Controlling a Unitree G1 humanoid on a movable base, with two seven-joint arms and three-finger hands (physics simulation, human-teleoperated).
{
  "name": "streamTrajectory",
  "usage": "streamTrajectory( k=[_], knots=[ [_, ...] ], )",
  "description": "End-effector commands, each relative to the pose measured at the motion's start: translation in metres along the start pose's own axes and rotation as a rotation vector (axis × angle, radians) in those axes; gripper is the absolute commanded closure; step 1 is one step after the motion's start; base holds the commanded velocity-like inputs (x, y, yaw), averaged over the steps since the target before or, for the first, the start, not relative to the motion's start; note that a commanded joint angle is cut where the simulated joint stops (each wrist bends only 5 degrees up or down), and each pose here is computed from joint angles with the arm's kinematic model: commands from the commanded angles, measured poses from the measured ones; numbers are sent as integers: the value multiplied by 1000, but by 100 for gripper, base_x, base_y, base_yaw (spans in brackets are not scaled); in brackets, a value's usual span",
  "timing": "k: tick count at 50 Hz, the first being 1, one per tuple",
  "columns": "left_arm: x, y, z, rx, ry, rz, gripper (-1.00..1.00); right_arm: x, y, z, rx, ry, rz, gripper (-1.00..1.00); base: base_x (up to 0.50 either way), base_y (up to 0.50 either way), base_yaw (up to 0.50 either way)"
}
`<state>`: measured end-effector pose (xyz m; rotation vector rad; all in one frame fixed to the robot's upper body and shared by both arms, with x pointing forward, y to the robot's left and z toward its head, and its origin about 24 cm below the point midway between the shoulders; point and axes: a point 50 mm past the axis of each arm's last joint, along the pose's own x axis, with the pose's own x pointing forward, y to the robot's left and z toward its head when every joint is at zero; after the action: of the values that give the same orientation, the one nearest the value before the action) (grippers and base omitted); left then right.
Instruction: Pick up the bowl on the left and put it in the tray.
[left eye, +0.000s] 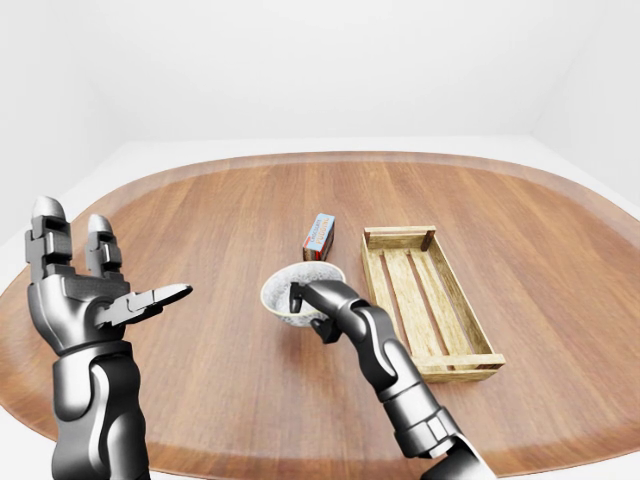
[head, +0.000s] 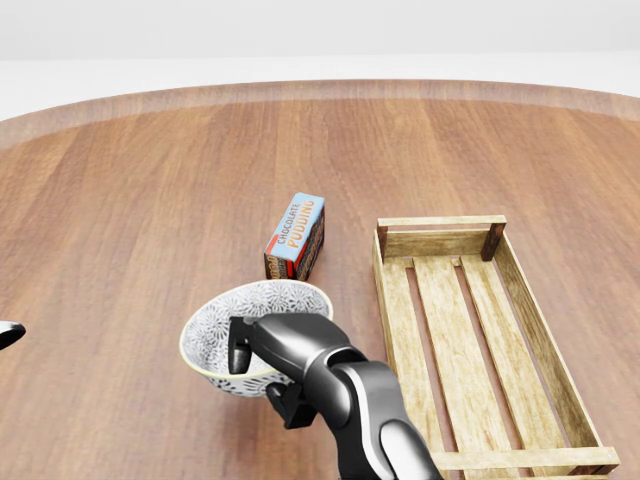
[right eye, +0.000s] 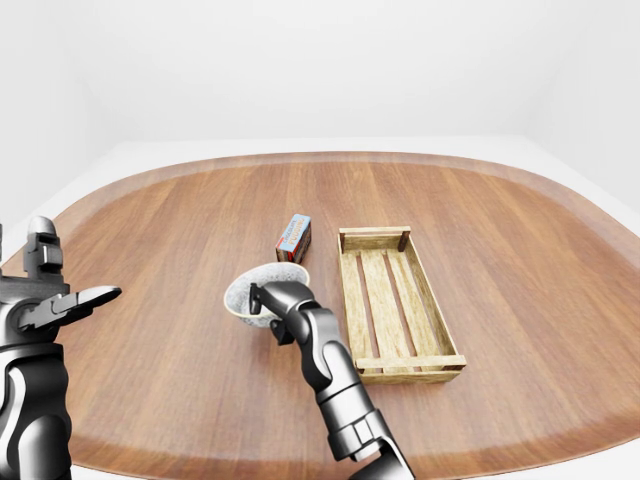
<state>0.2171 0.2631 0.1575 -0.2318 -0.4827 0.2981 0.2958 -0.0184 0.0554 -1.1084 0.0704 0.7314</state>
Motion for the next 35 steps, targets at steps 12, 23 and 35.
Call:
streamTrajectory(
  k=[12,23,35],
  knots=[
    [0,2,1,-1,-2,6,-100,-42,-59,1,-137,39,-170,100,0,0,0],
    [0,2,2,0,-5,5,-100,-73,-85,-14,-204,124,-325,100,0,0,0],
    [0,2,-2,3,8,5,-100,-92,-88,-37,-212,217,-367,100,0,0,0]
  ],
)
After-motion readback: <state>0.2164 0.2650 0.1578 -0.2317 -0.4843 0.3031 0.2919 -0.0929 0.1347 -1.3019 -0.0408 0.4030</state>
